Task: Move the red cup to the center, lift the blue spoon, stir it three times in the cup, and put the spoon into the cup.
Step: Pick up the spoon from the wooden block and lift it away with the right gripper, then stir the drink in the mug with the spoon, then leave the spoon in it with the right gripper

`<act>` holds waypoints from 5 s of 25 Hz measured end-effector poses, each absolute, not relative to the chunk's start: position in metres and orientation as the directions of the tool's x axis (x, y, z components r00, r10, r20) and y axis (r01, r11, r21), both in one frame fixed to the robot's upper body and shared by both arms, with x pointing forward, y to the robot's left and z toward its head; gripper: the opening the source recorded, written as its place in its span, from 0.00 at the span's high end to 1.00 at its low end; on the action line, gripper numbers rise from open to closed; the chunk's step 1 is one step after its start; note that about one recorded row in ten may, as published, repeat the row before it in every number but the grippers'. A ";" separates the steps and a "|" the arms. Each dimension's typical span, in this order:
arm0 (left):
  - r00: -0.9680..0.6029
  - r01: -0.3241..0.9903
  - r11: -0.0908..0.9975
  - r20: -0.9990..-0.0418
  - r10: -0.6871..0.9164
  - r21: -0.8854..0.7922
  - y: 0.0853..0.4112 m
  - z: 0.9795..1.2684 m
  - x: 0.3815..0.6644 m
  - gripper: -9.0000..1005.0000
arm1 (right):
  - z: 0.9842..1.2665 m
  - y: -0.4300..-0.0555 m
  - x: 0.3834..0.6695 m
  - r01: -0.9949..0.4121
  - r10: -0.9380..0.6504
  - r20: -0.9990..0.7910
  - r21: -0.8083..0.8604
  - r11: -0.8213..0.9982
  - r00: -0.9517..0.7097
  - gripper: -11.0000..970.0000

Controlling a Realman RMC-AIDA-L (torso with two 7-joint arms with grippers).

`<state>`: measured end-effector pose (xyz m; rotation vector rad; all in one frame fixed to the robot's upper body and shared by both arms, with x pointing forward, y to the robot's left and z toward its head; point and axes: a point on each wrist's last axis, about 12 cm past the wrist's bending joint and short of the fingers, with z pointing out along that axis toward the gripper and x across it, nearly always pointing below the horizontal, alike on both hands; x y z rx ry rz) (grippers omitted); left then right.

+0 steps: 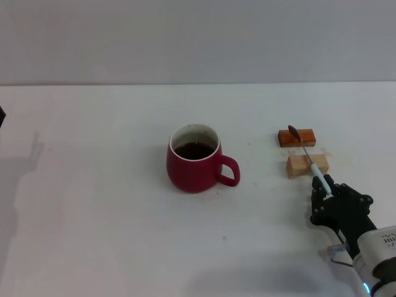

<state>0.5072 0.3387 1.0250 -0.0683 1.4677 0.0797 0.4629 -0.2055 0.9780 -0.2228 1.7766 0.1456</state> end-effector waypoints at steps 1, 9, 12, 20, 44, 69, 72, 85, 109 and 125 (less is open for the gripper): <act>0.101 -0.095 0.995 -0.995 0.012 0.003 0.339 1.025 0.507 0.18 | 0.979 -0.205 0.463 -0.228 -0.071 -0.978 -0.024 0.973 -0.197 0.85; 0.077 -0.097 0.995 -0.997 0.007 0.000 0.338 1.023 0.509 0.18 | 0.994 -0.210 0.460 -0.191 -0.026 -0.996 -0.009 0.982 -0.084 0.85; 0.075 -0.101 0.995 -0.997 0.006 -0.002 0.339 1.023 0.510 0.18 | 1.001 -0.211 0.459 -0.184 0.000 -0.999 0.009 0.983 -0.054 0.85; 0.073 -0.106 0.994 -0.997 0.004 -0.004 0.340 1.023 0.510 0.18 | 1.024 -0.217 0.455 -0.194 0.071 -0.998 0.069 0.979 0.001 0.85; 0.064 -0.108 0.994 -0.998 0.005 -0.002 0.339 1.022 0.510 0.18 | 1.120 -0.222 0.453 -0.376 0.057 -0.995 0.021 0.926 0.085 0.85; 0.032 -0.128 0.992 -0.999 -0.002 -0.006 0.341 1.019 0.513 0.18 | 1.201 -0.217 0.489 -0.483 -0.157 -0.984 -0.097 0.870 -0.084 0.85; 0.031 -0.128 0.992 -1.000 -0.002 -0.006 0.341 1.019 0.513 0.18 | 1.208 -0.220 0.493 -0.521 -0.131 -0.987 -0.062 0.851 -0.097 0.85; 0.027 -0.128 0.992 -1.000 -0.006 -0.009 0.340 1.018 0.513 0.18 | 1.253 -0.234 0.505 -0.666 -0.128 -0.977 0.019 0.746 -0.172 0.85; 0.046 -0.113 0.993 -0.999 -0.016 -0.021 0.333 1.022 0.521 0.18 | 1.334 -0.174 0.552 -0.764 -0.586 -0.771 -0.215 0.608 -0.249 0.85; 0.041 -0.105 0.994 -0.999 -0.012 -0.017 0.331 1.024 0.526 0.18 | 1.326 -0.137 0.586 -0.843 -0.732 -0.566 -0.114 0.526 -0.380 0.85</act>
